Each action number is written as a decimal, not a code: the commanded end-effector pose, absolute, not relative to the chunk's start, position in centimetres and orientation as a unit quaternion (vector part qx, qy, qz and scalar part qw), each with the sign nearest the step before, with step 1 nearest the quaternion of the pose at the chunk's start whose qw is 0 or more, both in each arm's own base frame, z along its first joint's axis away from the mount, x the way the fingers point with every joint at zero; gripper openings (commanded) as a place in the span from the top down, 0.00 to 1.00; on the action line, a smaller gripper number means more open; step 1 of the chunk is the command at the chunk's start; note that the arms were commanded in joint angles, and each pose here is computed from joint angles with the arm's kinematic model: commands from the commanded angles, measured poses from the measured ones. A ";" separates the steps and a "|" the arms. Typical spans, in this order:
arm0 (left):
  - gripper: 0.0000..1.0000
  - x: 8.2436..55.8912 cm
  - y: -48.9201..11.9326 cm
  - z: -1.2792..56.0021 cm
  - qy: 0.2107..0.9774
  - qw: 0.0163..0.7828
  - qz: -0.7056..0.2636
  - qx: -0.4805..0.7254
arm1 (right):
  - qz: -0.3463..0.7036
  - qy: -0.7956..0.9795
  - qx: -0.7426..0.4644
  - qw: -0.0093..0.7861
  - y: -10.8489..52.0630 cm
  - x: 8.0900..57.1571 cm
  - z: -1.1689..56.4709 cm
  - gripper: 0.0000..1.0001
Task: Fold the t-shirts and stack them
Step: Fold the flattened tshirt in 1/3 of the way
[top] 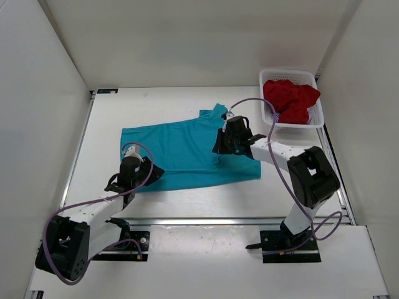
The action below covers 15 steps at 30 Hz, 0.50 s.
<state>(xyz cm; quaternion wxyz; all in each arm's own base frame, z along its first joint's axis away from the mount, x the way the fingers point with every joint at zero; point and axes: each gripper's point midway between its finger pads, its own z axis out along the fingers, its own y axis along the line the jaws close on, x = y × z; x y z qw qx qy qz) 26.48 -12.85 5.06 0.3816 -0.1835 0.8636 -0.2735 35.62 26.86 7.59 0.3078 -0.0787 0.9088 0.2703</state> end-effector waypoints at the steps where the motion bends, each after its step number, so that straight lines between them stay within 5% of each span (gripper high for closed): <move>1: 0.59 26.8 -12.5 6.2 0.857 0.404 -0.269 -0.172 | 0.270 0.900 -0.081 0.333 25.8 33.0 8.6 0.99; 15: 0.59 26.6 -13.2 5.6 0.861 0.394 -0.275 -0.171 | 0.272 0.914 -0.092 0.287 26.4 31.7 5.5 1.00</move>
